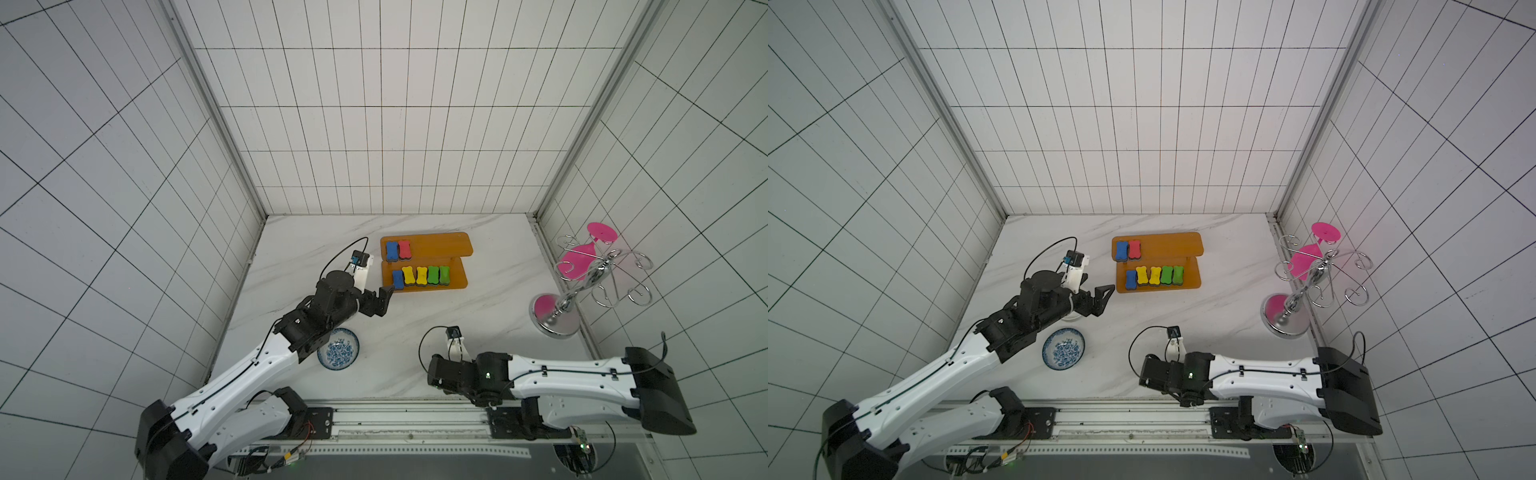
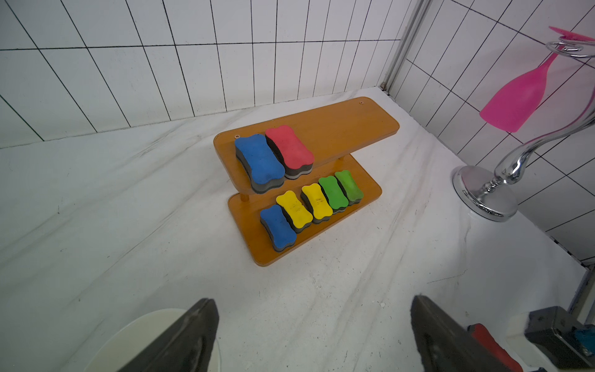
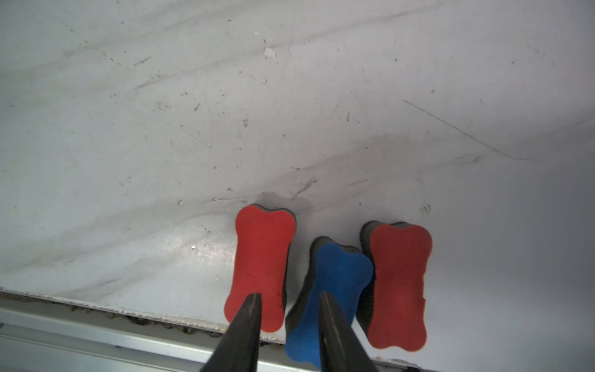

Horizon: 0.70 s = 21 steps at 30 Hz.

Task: Remove the whiteboard erasers from the shelf
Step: Adjust the whiteboard eraser at the center of the board.

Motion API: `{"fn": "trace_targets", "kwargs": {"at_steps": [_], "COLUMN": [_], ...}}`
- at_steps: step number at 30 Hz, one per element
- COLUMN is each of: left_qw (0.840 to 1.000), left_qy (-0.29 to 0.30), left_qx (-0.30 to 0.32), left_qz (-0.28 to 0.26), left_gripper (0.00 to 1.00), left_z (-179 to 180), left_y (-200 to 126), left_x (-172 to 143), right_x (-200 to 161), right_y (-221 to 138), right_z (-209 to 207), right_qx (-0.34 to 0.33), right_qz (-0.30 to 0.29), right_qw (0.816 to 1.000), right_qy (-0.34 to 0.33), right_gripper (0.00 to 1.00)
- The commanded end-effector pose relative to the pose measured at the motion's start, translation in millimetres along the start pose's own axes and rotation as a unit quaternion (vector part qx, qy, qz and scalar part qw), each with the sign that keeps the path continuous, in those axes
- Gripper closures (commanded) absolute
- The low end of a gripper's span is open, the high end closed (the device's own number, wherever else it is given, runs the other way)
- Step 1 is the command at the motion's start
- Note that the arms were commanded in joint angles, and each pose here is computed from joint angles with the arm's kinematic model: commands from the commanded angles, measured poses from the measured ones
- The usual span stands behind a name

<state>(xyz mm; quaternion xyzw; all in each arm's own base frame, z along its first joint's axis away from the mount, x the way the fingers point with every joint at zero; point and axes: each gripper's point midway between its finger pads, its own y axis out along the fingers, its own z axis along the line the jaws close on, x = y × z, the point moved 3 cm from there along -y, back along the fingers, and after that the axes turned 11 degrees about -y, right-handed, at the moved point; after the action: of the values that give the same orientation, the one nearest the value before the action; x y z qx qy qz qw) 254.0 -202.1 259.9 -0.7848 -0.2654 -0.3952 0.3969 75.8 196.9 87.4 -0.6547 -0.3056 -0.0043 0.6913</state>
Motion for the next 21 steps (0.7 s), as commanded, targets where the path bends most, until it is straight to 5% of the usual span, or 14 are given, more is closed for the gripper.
{"fn": "trace_targets", "kwargs": {"at_steps": [1, 21], "left_qw": [1.0, 1.0], "left_qy": [-0.003, -0.001], "left_qx": [-0.014, -0.009], "left_qz": [-0.013, -0.008], "left_gripper": [0.03, 0.03], "left_z": [-7.6, -4.0], "left_y": [-0.9, 1.3], "left_x": [9.0, 2.5], "right_x": [-6.3, -21.4], "right_y": [2.8, 24.6], "right_z": [-4.0, -10.9], "right_qx": [-0.012, -0.013], "right_qz": [0.01, 0.034], "right_qw": [1.0, 0.996], "right_qy": [0.025, 0.084], "right_gripper": [0.58, 0.56]}}
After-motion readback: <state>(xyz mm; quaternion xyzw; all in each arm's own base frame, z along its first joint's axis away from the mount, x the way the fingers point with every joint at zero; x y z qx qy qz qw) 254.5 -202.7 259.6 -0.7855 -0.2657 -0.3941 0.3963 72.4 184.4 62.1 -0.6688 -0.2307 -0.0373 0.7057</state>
